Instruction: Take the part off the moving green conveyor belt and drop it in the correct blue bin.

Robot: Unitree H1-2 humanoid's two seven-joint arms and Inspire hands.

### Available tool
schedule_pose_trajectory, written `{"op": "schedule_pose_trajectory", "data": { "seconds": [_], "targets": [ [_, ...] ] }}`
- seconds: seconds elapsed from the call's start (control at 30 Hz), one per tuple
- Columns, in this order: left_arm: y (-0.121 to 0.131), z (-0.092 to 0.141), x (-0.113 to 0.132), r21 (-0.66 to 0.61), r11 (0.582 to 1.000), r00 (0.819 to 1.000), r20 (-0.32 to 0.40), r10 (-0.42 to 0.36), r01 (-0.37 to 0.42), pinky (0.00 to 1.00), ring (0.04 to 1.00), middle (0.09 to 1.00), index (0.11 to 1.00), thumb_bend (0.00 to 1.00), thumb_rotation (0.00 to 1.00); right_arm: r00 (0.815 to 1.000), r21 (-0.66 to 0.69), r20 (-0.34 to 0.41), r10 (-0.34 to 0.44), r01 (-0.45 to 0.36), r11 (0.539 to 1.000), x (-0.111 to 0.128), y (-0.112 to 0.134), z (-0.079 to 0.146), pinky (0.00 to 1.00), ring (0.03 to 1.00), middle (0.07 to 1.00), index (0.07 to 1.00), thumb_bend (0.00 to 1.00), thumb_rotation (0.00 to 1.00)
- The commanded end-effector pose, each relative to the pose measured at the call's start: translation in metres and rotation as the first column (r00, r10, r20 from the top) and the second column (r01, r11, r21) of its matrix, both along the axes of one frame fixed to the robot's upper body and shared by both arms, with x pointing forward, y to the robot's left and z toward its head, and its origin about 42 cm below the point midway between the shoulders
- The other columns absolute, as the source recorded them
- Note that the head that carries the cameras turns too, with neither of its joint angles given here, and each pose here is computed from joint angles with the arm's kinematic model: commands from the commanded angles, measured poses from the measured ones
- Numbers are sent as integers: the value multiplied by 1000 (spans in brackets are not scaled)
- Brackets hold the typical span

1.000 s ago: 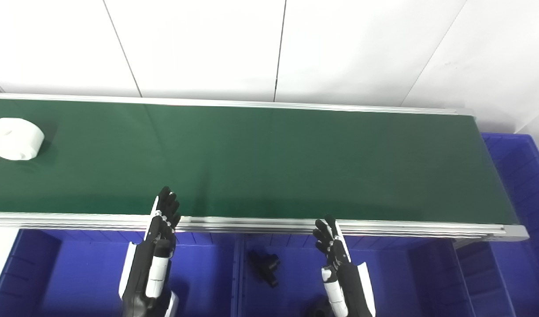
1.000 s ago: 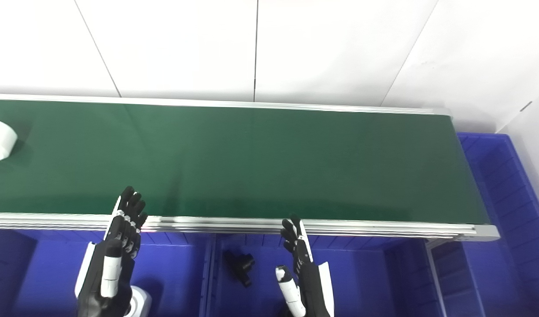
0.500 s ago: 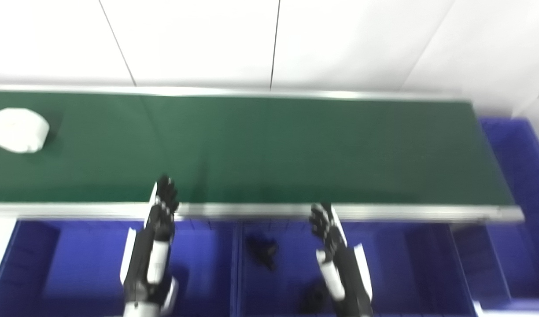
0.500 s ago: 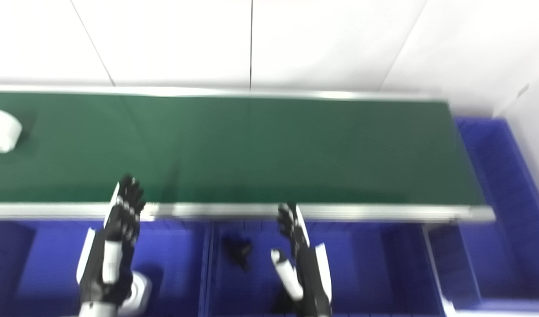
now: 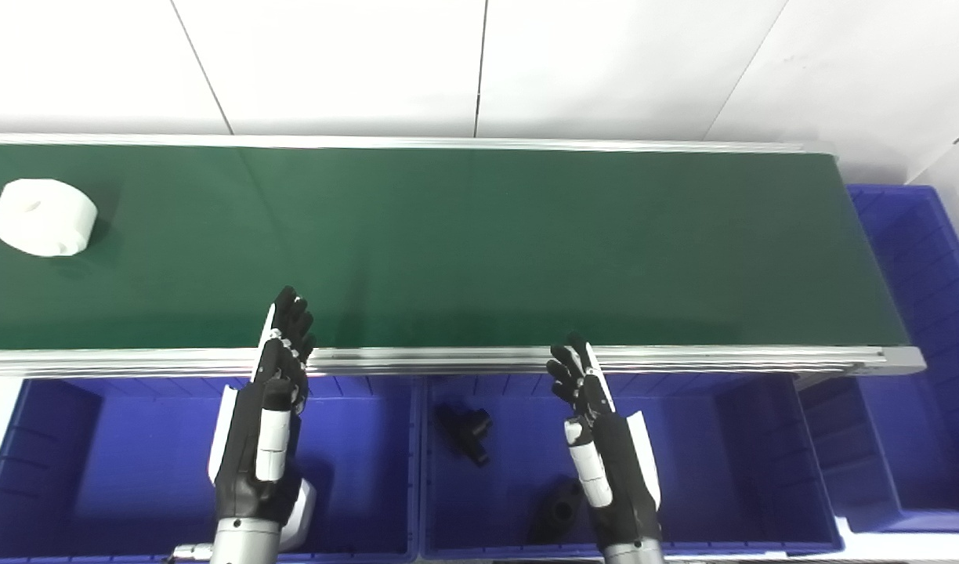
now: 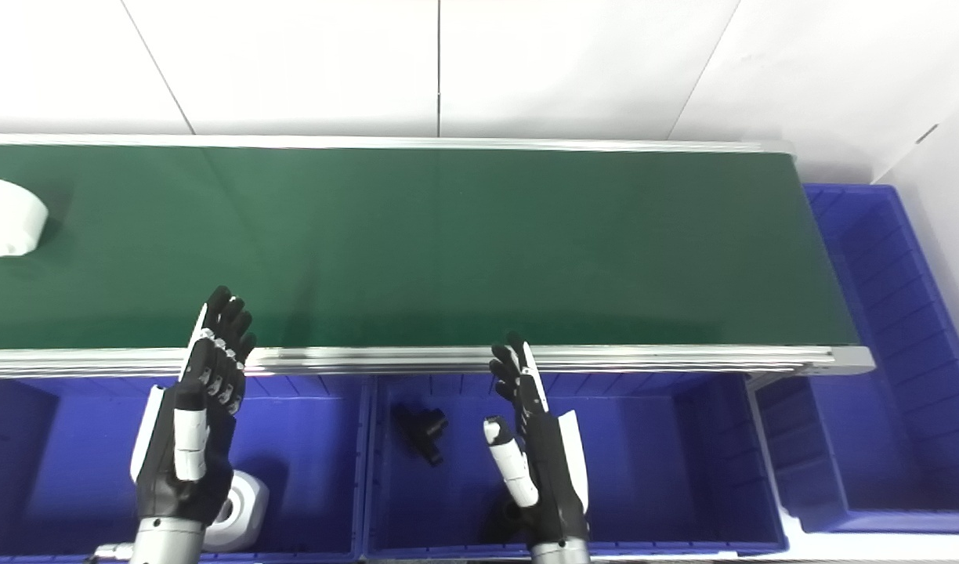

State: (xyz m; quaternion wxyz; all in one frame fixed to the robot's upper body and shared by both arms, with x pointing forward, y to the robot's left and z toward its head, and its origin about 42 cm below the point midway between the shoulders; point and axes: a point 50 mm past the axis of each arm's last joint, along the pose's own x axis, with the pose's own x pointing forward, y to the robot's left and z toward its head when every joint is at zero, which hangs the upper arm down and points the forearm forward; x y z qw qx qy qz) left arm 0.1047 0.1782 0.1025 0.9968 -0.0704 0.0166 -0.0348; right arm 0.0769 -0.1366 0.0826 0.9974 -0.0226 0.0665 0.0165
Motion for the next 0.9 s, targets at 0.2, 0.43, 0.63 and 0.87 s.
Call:
{"op": "schedule_pose_trajectory", "data": {
  "seconds": [0.2,0.43,0.63,0.87],
  "targets": [
    [-2,2,-1,-1,1000,999,45,-5,5,1000,1000,1000,1000,857,948,998,77,68,-10,4,997,6,20,16,904,915,926,980,825,993],
    [-12,-8,-7,-1,1000,998,58,3,-3,1000,1000,1000,1000,822,954,998,77,61,-8,3,997,-2,11,4,912,921,928,984,814,988],
    [-29,-29,-11,2,1000,998,66,-8,8,1000,1000,1000,1000,799,947,999,68,52,-4,1,998,-9,-8,-18,938,939,943,1000,807,994],
    [-48,-43,-7,27,1000,998,58,-9,7,1000,998,1000,1000,885,908,999,82,38,-11,8,997,-6,-27,-37,992,974,968,1000,828,1000]
  ]
}}
